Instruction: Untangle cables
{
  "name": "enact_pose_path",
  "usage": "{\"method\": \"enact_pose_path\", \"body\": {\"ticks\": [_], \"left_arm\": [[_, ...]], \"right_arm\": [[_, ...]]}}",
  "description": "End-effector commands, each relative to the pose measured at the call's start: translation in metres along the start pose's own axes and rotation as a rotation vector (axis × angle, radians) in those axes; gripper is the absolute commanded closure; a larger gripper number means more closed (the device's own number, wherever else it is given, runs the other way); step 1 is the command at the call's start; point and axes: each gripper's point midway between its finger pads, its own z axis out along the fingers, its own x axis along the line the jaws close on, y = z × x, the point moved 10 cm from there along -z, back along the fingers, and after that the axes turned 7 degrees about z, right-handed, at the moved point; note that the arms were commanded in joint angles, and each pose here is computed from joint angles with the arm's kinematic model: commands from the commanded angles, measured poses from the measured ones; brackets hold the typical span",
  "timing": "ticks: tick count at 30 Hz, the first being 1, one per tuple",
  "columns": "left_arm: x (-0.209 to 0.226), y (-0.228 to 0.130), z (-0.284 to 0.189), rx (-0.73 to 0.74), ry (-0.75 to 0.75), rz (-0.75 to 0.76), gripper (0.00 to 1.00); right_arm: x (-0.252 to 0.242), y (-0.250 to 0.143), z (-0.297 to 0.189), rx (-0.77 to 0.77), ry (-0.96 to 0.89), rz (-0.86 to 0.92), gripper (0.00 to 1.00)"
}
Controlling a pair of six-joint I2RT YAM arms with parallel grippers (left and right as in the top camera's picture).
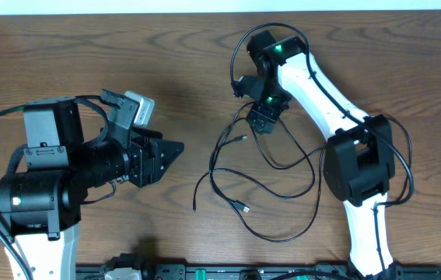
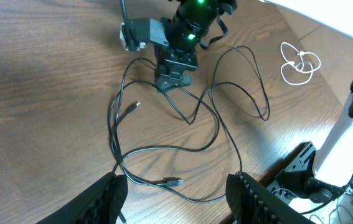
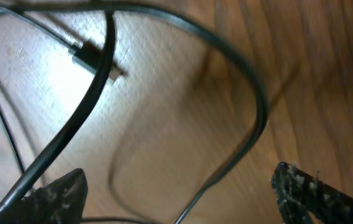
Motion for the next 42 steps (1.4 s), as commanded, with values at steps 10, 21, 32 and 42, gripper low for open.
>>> {"method": "enact_pose_path", "body": {"ticks": [10,21,32,42], "left_arm": [[-0.004,-0.008,-0.001,0.043,-0.013,0.015,0.43],[-0.004,-0.009,-0.001,0.045,-0.014,0.013,0.43],[-0.004,-0.008,-0.001,0.045,-0.014,0.013,0.42],[-0.003,-0.008,-0.001,0.045,-0.009,0.027,0.42]], "right_arm": [[-0.015,0.022,0.013,-0.130,-0.039,0.024,0.12],[-0.022,0.024,0.022,-0.138,-0.043,0.096,0.22],[-0.026,0.011,0.021,-0.081,-0.012,0.271,0.99],[-0.012,-0.003,-0.050,-0.181,-0.035,0.376,0.99]]}}
